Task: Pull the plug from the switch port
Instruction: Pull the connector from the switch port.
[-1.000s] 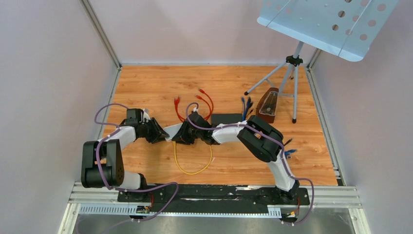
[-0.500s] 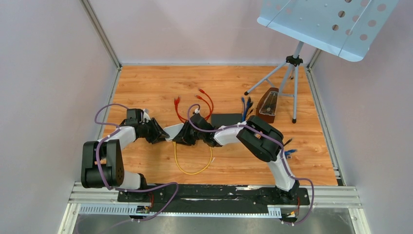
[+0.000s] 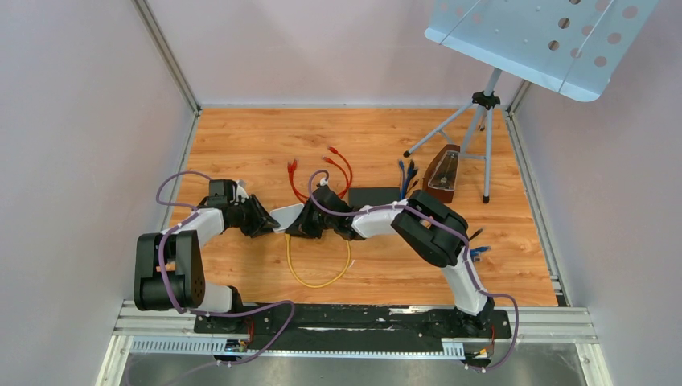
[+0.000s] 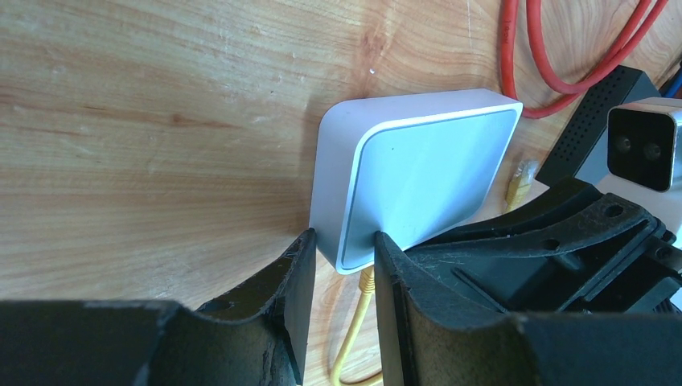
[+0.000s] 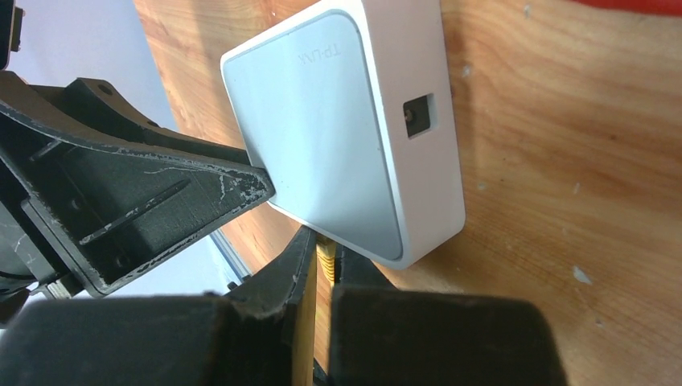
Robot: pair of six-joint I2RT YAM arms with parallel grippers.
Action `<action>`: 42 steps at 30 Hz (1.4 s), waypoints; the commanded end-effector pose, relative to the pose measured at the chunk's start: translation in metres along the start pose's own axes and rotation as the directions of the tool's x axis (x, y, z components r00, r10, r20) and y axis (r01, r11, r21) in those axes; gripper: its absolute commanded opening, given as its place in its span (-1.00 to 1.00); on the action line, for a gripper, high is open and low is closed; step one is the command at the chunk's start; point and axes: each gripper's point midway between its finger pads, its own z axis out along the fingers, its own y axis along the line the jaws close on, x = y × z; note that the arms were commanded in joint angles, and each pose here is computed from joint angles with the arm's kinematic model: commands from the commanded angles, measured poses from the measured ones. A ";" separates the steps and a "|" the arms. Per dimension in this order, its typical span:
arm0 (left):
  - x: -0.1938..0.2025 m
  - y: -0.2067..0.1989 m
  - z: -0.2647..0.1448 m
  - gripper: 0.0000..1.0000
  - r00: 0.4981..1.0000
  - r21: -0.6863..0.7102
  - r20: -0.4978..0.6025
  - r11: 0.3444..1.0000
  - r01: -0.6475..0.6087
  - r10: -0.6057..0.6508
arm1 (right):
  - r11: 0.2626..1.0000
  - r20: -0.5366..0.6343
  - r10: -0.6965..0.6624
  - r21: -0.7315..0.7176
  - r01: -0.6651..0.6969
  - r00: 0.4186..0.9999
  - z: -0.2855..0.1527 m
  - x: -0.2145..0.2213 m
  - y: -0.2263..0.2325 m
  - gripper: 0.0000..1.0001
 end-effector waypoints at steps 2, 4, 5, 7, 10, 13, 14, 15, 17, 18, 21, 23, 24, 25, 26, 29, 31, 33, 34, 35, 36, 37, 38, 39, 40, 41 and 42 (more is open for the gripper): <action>0.007 0.001 -0.003 -0.21 1.000 0.001 -0.010 1.000 0.004 -0.004 | 0.998 -0.015 -0.011 0.057 0.012 1.000 0.006 0.001 -0.017 -1.00; 0.006 0.000 -0.004 -0.21 1.000 0.003 -0.006 1.000 0.004 -0.004 | 0.999 -0.026 -0.032 0.028 0.033 0.999 0.006 0.003 -0.012 -1.00; 0.006 0.000 -0.004 -0.21 1.000 0.004 -0.006 1.000 0.003 -0.003 | 0.999 -0.033 -0.043 0.012 0.044 0.999 0.005 0.004 -0.010 -1.00; 0.006 -0.001 -0.004 -0.21 1.000 0.004 -0.003 1.000 0.002 -0.002 | 0.998 -0.048 -0.068 -0.018 0.067 0.997 0.002 0.009 -0.009 -1.00; 0.005 0.000 -0.004 -0.20 1.000 0.001 0.002 1.000 0.001 -0.001 | 0.992 -0.062 -0.112 -0.072 0.107 0.992 -0.003 0.015 -0.003 -1.00; 0.003 -0.001 -0.006 -0.19 1.000 -0.001 0.011 1.000 0.004 -0.004 | 0.988 -0.084 -0.130 -0.098 0.121 0.988 -0.004 0.023 0.001 -1.00; 0.003 -0.001 -0.006 -0.19 1.000 -0.002 0.015 1.000 0.003 -0.003 | 0.988 -0.089 -0.128 -0.096 0.119 0.988 -0.004 0.025 -0.001 -1.00; 0.001 -0.002 -0.007 -0.19 1.000 0.001 0.020 1.000 0.001 -0.001 | 0.989 -0.083 -0.121 -0.090 0.114 0.989 -0.003 0.023 -0.002 -1.00; 0.000 -0.002 -0.008 -0.19 1.000 -0.003 0.023 1.000 -0.003 0.003 | 0.992 -0.064 -0.108 -0.076 0.104 0.992 -0.003 0.017 -0.004 -0.94; 0.001 -0.002 -0.008 -0.20 1.000 -0.006 0.020 1.000 -0.004 0.004 | 0.992 -0.054 -0.105 -0.074 0.101 0.993 -0.004 0.012 -0.004 -0.81; 0.004 0.001 -0.008 -0.20 1.000 -0.012 0.013 1.000 -0.006 0.006 | 0.996 -0.001 -0.075 -0.049 0.075 0.997 -0.007 -0.005 -0.009 -0.46; 0.006 0.002 -0.007 -0.20 1.000 -0.011 0.011 1.000 -0.005 0.005 | 0.997 0.024 -0.067 -0.037 0.067 0.997 -0.008 -0.011 -0.012 -0.41; 0.005 0.001 -0.007 -0.20 1.000 -0.007 0.013 1.000 -0.005 0.005 | 0.997 0.028 -0.066 -0.033 0.067 0.997 -0.007 -0.011 -0.013 -0.41; 0.005 0.001 -0.007 -0.20 1.000 -0.004 0.012 1.000 -0.005 0.005 | 0.997 0.021 -0.064 -0.032 0.064 0.998 -0.005 -0.010 -0.013 -0.42; 0.005 0.000 -0.007 -0.20 1.000 -0.003 0.010 1.000 -0.006 0.006 | 0.998 0.010 -0.060 -0.025 0.060 0.998 -0.003 -0.009 -0.016 -0.43; 0.005 0.000 -0.007 -0.20 1.000 -0.002 0.009 1.000 -0.009 0.009 | 0.999 0.014 -0.051 0.004 0.051 0.999 0.001 -0.008 -0.024 -0.44; 0.006 0.000 -0.007 -0.20 1.000 -0.001 0.009 1.000 -0.009 0.009 | 0.999 0.014 -0.045 0.011 0.045 0.999 0.003 -0.007 -0.026 -0.40; 0.006 0.000 -0.007 -0.20 1.000 0.002 0.010 1.000 -0.008 0.008 | 0.998 0.020 -0.055 0.016 0.054 0.998 0.003 -0.005 -0.023 -0.34; 0.005 0.000 -0.006 -0.20 1.000 0.002 0.011 1.000 -0.007 0.007 | 0.998 0.023 -0.063 0.018 0.063 0.998 0.004 -0.004 -0.022 -0.33; 0.005 0.000 -0.006 -0.20 1.000 0.003 0.011 1.000 -0.008 0.008 | 0.997 0.023 -0.073 0.022 0.073 0.997 0.005 -0.001 -0.020 -0.32; 0.006 0.000 -0.006 -0.20 1.000 0.002 0.009 1.000 -0.008 0.008 | 0.996 0.026 -0.082 0.029 0.081 0.996 0.007 -0.001 -0.019 -0.31; 0.006 0.000 -0.006 -0.20 1.000 0.002 0.009 1.000 -0.007 0.007 | 0.995 0.025 -0.086 0.043 0.085 0.996 0.009 0.000 -0.019 -0.31; 0.006 0.000 -0.006 -0.20 1.000 0.003 0.007 1.000 -0.004 0.004 | 0.994 0.027 -0.087 0.066 0.085 0.996 0.011 0.001 -0.021 -0.32; 0.006 0.000 -0.005 -0.20 1.000 0.004 0.010 1.000 -0.005 0.004 | 0.992 0.028 -0.086 0.099 0.083 0.996 0.014 0.000 -0.025 -0.35; 0.007 0.001 -0.005 -0.20 1.000 0.004 0.008 1.000 -0.001 0.001 | 0.988 0.026 -0.079 0.133 0.075 0.997 0.016 0.000 -0.030 -0.41; 0.006 0.000 -0.005 -0.20 1.000 0.006 0.009 1.000 -0.003 0.003 | 0.985 0.024 -0.070 0.161 0.065 0.997 0.018 -0.001 -0.035 -0.48; 0.007 0.000 -0.005 -0.20 1.000 0.006 0.008 1.000 -0.002 0.002 | 0.983 0.022 -0.062 0.175 0.058 0.998 0.019 -0.001 -0.039 -0.54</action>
